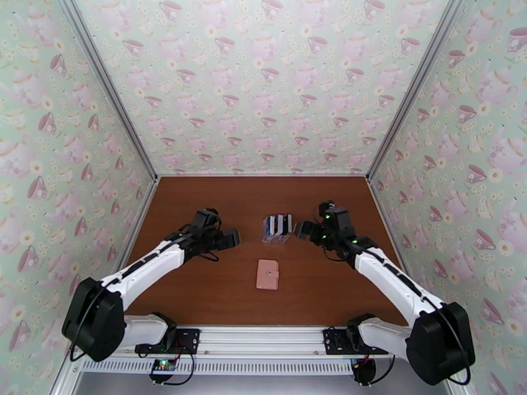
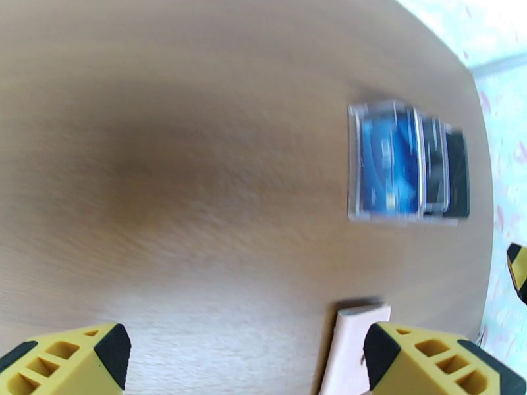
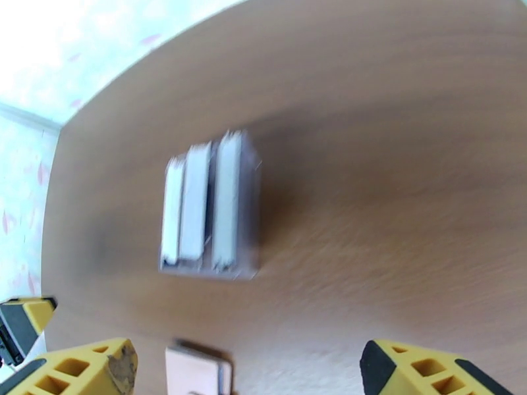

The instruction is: Put the credit cards into the card holder

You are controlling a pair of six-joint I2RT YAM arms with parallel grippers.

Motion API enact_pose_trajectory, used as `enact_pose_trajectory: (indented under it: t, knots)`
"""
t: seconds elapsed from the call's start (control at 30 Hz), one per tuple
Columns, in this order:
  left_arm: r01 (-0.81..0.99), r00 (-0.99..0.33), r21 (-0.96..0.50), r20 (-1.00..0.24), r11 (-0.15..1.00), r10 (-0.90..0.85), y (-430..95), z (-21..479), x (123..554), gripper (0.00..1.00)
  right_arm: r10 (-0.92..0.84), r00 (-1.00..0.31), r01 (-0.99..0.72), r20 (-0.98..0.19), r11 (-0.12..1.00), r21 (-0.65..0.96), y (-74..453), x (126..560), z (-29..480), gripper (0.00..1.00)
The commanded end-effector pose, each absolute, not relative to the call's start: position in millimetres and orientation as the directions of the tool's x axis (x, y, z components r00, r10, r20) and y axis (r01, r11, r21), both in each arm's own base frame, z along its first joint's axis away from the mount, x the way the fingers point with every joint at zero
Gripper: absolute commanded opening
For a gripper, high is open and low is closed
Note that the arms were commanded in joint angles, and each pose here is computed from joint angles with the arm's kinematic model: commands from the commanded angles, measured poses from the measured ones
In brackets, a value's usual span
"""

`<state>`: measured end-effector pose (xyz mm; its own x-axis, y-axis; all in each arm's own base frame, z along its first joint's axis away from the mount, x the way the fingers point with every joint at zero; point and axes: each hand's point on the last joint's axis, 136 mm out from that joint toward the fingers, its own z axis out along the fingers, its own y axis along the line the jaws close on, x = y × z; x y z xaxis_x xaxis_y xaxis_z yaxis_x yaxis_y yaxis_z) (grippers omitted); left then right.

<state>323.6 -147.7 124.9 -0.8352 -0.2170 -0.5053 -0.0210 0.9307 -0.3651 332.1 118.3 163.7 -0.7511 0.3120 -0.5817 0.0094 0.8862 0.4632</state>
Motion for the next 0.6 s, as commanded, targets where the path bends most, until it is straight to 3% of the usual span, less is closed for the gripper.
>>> enact_pose_trajectory:
  t: [0.0,0.3,0.57]
  knots:
    - [-0.048,-0.794,-0.321,-0.562,0.946,-0.231,-125,143,337,1.00,0.326,-0.695,0.042,-0.641,0.908,0.417,91,343,182,0.97]
    - [-0.115,-0.712,-0.300,-0.639,0.947,-0.289,-79,159,363,1.00,0.278,-0.577,0.080,-0.768,0.955,0.285,51,359,206,1.00]
    - [-0.012,-0.473,-0.122,-0.874,0.992,-0.113,-55,189,370,1.00,0.159,-0.455,0.069,-0.876,0.987,0.144,32,359,207,0.97]
